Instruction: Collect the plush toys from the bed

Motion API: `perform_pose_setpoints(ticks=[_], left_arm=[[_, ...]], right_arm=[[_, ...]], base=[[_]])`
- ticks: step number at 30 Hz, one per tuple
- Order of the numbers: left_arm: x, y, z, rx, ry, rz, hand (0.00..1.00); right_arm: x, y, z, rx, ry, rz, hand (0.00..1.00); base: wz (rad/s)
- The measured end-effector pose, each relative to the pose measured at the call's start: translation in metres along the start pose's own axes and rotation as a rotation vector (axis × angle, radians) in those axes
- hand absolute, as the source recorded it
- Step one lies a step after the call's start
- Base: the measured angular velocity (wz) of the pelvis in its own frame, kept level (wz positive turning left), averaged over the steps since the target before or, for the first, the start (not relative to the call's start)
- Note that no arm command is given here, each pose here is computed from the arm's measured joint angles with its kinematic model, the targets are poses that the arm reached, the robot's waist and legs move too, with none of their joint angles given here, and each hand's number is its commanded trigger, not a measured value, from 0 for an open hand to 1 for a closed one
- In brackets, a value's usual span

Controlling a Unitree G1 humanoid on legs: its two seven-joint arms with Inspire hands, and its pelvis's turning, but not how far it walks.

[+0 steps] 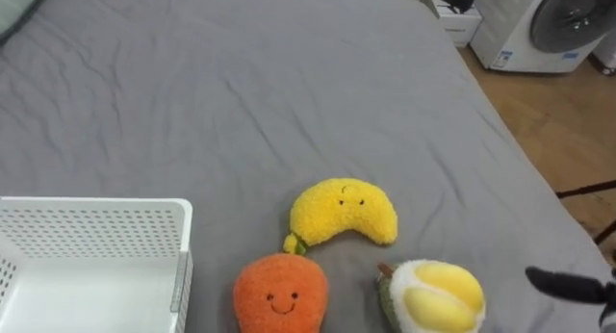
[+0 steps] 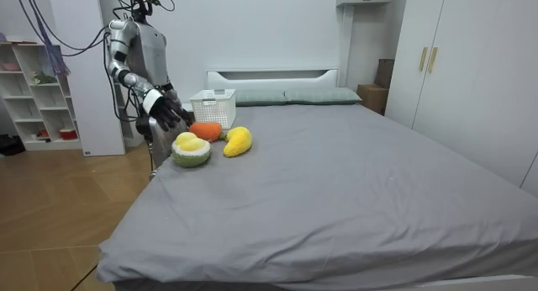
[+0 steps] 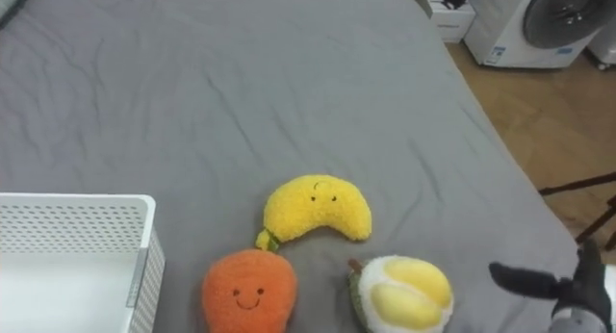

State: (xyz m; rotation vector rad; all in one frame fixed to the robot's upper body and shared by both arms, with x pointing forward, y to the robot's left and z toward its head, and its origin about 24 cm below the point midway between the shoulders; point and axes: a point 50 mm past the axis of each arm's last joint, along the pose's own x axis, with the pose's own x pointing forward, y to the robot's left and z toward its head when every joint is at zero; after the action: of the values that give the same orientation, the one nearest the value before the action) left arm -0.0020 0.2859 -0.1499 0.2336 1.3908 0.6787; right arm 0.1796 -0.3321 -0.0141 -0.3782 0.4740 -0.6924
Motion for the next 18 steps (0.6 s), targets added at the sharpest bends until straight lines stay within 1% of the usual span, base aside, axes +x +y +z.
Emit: perform_pose_setpoints(ticks=[2, 5, 9, 11, 18], left_arm=[[-0.001, -0.003, -0.005, 0.002, 0.011, -0.007, 0.00], [-0.002, -0.003, -0.008, 0.012, 0.015, -0.009, 0.00], [-0.002, -0.004, -0.008, 0.025, 0.013, -0.011, 0.00], [-0.002, -0.004, -0.008, 0.033, 0.011, -0.012, 0.00], [-0.002, -0.005, -0.008, 0.032, 0.012, -0.038, 0.00]], right_arm=[[-0.002, 0.001, 0.022, -0.056, -0.111, -0.006, 0.00], [-0.005, 0.004, 0.035, -0.102, -0.184, -0.001, 0.00], [-0.007, 0.011, 0.036, -0.142, -0.201, 0.034, 0.00], [-0.009, 0.018, 0.036, -0.188, -0.211, 0.087, 0.00], [-0.013, 0.038, 0.030, -0.273, -0.186, 0.256, 0.00]], base=[[0.00], [0.00], [-0.02], [-0.03], [-0.01]])
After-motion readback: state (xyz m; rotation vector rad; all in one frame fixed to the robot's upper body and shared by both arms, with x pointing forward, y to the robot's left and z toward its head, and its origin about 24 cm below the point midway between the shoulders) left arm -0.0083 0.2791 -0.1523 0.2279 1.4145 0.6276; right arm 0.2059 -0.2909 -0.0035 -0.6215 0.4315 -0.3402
